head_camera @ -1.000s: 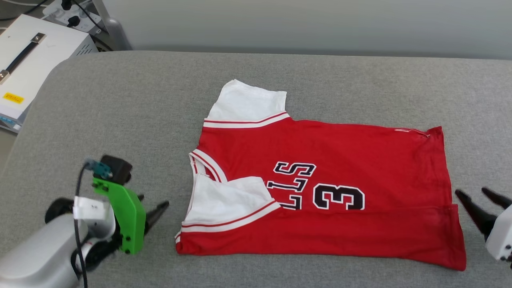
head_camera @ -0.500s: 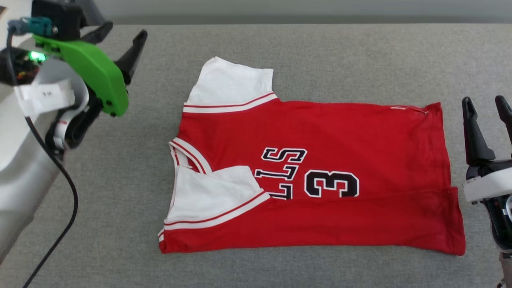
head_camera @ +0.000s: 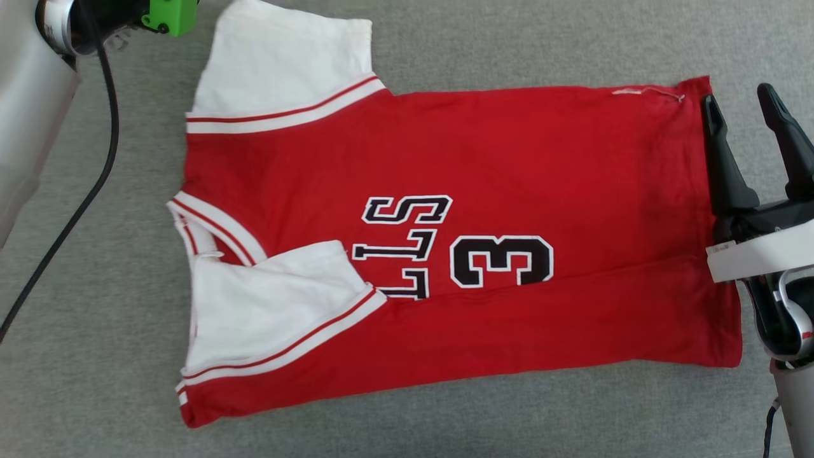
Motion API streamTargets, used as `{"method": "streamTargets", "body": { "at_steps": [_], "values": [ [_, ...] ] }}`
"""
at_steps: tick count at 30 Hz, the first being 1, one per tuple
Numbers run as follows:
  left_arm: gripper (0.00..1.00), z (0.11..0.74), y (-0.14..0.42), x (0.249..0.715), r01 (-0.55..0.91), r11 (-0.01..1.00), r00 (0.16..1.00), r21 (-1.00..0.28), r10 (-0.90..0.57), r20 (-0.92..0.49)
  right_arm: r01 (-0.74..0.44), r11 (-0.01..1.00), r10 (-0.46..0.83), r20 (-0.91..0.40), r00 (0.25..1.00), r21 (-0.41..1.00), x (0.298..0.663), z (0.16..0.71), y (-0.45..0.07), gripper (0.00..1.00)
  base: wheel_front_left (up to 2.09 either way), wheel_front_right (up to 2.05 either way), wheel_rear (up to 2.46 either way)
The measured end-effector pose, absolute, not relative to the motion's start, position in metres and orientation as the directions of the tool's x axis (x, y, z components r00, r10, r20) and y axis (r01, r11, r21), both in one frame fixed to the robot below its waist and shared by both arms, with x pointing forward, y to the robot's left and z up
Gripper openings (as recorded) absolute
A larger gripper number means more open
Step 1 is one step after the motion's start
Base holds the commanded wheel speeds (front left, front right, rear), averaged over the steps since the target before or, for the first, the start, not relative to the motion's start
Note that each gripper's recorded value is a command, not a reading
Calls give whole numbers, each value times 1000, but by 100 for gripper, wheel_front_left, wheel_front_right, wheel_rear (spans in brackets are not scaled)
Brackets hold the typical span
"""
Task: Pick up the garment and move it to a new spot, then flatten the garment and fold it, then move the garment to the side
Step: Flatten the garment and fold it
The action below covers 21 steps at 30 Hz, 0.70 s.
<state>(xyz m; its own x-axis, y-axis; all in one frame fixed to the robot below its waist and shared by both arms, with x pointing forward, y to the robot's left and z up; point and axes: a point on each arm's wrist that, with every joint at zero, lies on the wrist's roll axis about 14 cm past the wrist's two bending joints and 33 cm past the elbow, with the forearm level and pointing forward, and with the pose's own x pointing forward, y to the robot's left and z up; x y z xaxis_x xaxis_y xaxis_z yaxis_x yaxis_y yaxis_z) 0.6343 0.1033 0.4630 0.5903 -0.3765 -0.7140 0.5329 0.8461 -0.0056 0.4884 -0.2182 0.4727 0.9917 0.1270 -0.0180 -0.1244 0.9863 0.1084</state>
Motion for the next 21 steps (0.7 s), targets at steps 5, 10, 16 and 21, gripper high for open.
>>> {"method": "streamTargets", "body": {
  "at_steps": [5, 10, 16, 21],
  "values": [
    [100, 405, 103, 625, 565, 825, 418, -12, -298, -858, -109, 990, 114, -52, 992, 94, 491, 459, -228, 100, 0, 0, 0],
    [100, 372, 94, 621, 582, 812, 347, -34, -286, -893, -79, 993, 87, -88, 992, 91, 489, 446, -239, 100, 0, 0, 0],
    [0, 364, 94, 619, 599, 800, 322, -31, -276, -906, -59, 995, 66, -99, 993, 75, 485, 444, -250, 100, 0, 0, 0],
    [0, 376, 90, 616, 605, 796, 383, -25, -318, -867, -83, 997, 83, -62, 995, 4, 493, 471, -259, 100, 0, 0, 0]
  ]
}}
